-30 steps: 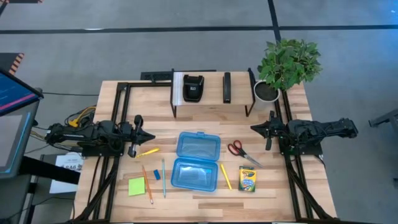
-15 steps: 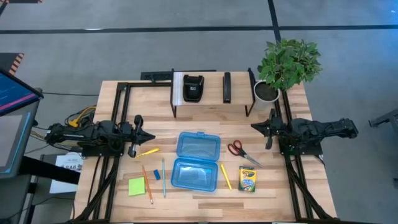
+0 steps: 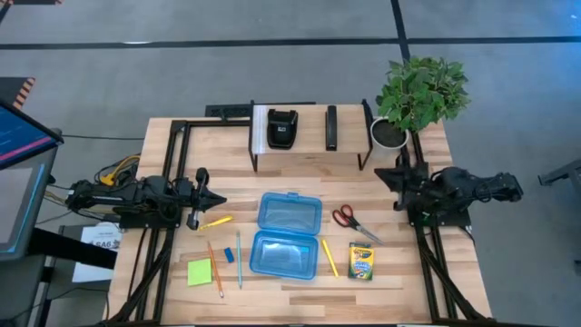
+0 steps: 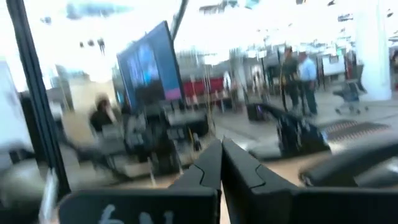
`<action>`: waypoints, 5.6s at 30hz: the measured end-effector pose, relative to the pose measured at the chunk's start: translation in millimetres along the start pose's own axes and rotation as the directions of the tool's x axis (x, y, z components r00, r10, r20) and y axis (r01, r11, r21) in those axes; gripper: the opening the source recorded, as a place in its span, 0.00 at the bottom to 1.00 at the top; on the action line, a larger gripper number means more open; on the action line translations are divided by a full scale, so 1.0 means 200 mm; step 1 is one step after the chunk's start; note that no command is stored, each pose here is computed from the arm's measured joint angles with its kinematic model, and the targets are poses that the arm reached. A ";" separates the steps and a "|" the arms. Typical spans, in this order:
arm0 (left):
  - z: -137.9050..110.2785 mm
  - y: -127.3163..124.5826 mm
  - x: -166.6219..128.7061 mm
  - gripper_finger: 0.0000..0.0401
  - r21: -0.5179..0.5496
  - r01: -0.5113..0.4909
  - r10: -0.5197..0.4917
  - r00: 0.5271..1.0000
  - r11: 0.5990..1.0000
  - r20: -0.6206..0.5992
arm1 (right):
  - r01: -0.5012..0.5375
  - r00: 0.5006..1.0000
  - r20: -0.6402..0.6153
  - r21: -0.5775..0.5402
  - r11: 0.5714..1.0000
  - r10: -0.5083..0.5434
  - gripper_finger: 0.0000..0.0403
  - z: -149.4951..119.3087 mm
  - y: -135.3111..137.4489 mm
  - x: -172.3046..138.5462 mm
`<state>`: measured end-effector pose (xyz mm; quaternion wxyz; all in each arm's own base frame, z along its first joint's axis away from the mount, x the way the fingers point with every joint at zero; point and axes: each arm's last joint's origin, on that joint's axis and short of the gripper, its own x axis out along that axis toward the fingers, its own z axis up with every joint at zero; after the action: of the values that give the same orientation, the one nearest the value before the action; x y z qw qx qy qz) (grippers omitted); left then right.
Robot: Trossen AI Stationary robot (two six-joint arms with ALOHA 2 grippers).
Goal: Pack school essentials
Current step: Put the black scissors into the supply box
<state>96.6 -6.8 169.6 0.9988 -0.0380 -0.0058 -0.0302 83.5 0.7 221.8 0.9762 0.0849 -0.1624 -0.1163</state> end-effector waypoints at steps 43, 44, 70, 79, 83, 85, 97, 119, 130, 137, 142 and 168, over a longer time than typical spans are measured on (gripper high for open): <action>0.00 0.00 0.00 0.00 0.000 0.000 0.000 1.000 1.000 0.000 | 0.106 0.751 -0.659 0.062 0.992 -0.039 0.33 0.23 0.31 0.34; 0.00 0.00 0.00 0.00 0.000 0.000 0.000 1.000 1.000 0.000 | 0.106 0.744 -0.668 0.063 0.992 -0.037 0.33 0.23 0.32 0.35; 0.00 0.00 0.00 0.00 0.000 0.000 0.000 1.000 1.000 0.000 | 0.297 0.250 -0.939 -0.157 0.942 -0.235 0.51 -0.14 0.38 0.38; 0.00 0.00 0.00 0.00 0.000 0.000 0.000 1.000 1.000 0.000 | 0.275 0.122 -0.968 -0.180 0.944 -0.220 0.63 -0.31 0.43 0.42; 0.00 0.00 0.00 0.00 0.000 0.000 0.000 1.000 1.000 0.000 | 0.265 0.080 -0.975 -0.179 0.948 -0.206 0.63 -0.39 0.47 0.43; 0.00 0.00 0.00 0.00 0.000 -0.001 0.001 1.000 1.000 0.000 | 0.256 0.050 -0.978 -0.184 0.949 -0.203 0.63 -0.44 0.48 0.43; 0.00 0.00 0.00 0.00 0.000 0.000 0.000 1.000 1.000 0.000 | 0.280 -0.037 -0.968 -0.247 0.928 -0.247 0.63 -0.55 0.44 0.45; 0.00 0.00 0.00 0.00 0.000 0.000 0.000 1.000 1.000 0.000 | 0.296 -0.096 -0.967 -0.253 0.921 -0.235 0.77 -0.67 0.37 0.51; 0.00 0.00 0.00 0.00 0.000 0.000 0.000 1.000 1.000 0.000 | 0.260 -0.152 -0.952 -0.299 0.918 -0.267 0.90 -0.74 0.36 0.50; 0.00 0.00 0.00 0.00 0.000 0.000 0.000 1.000 1.000 0.000 | 0.237 -0.174 -0.943 -0.321 0.917 -0.285 0.75 -0.73 0.34 0.50; 0.00 0.00 0.00 0.00 0.000 0.000 0.000 1.000 1.000 0.000 | 0.215 -0.180 -0.945 -0.310 0.926 -0.275 0.60 -0.73 0.33 0.50; 0.00 0.00 0.00 0.00 0.000 0.000 0.000 1.000 1.000 0.000 | 0.234 -0.194 -0.939 -0.325 0.916 -0.284 0.26 -0.58 0.28 0.48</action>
<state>96.6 -6.7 169.6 0.9988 -0.0378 -0.0056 -0.0301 222.3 44.7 152.7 0.7183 0.1574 0.6435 -0.2126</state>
